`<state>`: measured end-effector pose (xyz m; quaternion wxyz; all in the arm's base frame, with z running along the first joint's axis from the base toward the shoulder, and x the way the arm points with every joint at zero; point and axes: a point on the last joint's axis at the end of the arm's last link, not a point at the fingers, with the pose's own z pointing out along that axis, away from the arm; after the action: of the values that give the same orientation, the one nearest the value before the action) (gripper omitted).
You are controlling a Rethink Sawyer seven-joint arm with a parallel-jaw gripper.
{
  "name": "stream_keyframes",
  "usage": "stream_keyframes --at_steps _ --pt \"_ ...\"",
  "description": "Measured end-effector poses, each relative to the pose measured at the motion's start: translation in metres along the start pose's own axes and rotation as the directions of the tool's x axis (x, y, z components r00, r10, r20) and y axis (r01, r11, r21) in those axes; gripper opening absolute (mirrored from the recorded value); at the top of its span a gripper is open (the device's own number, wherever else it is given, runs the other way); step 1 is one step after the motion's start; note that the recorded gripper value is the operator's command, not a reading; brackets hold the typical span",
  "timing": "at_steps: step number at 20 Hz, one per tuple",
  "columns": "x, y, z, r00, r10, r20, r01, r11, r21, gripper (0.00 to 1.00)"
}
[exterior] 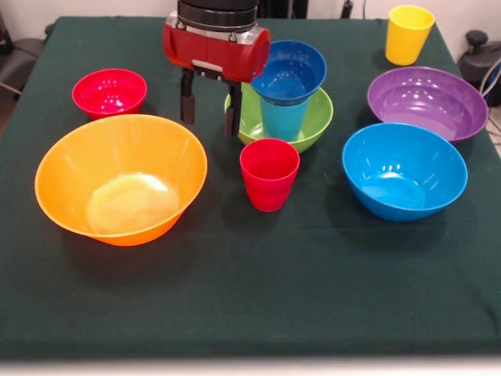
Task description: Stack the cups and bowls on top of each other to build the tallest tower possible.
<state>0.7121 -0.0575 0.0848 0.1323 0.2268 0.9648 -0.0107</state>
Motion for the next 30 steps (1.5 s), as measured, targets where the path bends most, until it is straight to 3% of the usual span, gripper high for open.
stream_keyframes --at_steps 19,30 --pt "0.0 0.006 -0.002 1.0 -0.006 0.003 0.006 1.0 -0.007 1.0" --pt "0.02 0.026 0.011 0.9989 -0.037 -0.027 0.037 0.9992 -0.014 1.0"
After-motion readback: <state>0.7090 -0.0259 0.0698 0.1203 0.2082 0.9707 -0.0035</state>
